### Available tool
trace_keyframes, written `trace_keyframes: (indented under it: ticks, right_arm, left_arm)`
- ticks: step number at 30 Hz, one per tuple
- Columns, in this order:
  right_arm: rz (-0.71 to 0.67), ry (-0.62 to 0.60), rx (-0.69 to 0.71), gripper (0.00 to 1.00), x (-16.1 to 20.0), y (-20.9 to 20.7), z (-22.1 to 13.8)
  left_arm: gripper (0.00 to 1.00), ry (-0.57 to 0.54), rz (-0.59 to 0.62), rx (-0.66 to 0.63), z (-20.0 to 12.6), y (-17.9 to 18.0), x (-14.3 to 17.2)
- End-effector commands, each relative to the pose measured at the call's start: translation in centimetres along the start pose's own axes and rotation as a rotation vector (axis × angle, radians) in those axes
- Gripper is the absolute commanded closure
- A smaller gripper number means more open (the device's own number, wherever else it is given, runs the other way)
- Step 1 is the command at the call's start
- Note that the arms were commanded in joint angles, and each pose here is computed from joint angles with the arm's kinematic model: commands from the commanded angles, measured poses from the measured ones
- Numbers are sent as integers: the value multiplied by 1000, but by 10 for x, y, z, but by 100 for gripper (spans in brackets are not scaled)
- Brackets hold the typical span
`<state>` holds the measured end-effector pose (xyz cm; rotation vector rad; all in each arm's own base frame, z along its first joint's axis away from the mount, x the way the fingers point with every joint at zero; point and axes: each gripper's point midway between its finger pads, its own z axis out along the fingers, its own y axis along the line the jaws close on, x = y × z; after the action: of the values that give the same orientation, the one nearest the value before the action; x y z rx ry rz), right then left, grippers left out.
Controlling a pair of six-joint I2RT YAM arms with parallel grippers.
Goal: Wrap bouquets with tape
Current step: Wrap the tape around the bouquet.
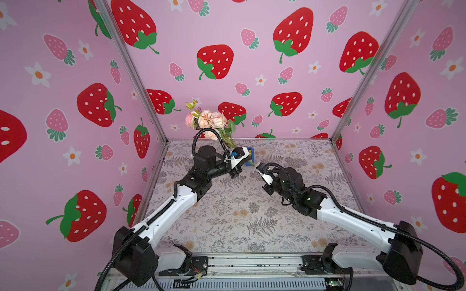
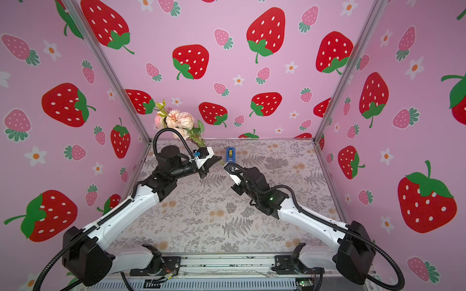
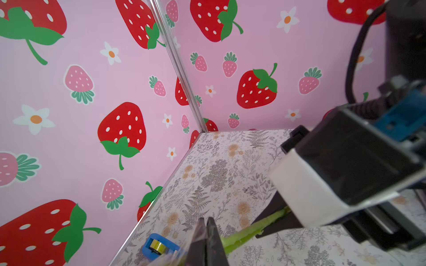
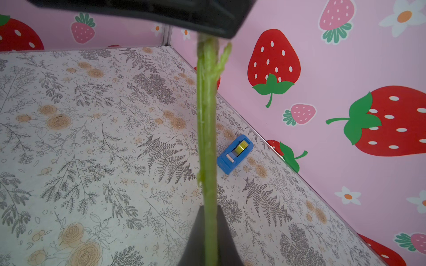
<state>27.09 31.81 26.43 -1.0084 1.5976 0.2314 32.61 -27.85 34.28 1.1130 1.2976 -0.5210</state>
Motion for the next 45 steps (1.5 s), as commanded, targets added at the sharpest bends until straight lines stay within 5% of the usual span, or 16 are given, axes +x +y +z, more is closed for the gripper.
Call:
trace_keyframes:
  ticks: [1,5,14,21,24,27,35,45]
  right_arm:
    - [96,-82,50,100,-22,-6,-1]
    - [134,-33,99,100,-15,-13,8]
    - [190,-10,124,100,-13,-26,20]
    - [264,-40,112,100,-22,-39,21]
    - [283,-56,107,100,-26,-41,18]
    - [292,-65,99,100,-28,-39,18]
    - [233,-103,109,100,-32,-28,17]
    - [212,-97,159,100,-27,-25,20]
  left_arm:
    - [59,-13,-76,-167,1,33,-18]
    - [28,-26,-180,-256,-7,50,-29]
    - [11,-146,-252,-318,-49,52,-76]
    - [12,-196,-354,-262,-83,23,-87]
    - [14,-193,-474,-383,-102,27,-62]
    - [28,-196,-718,-548,-113,41,-22]
    - [33,-126,-1003,-632,-78,64,18]
    - [37,-255,-1128,-564,-39,84,-2]
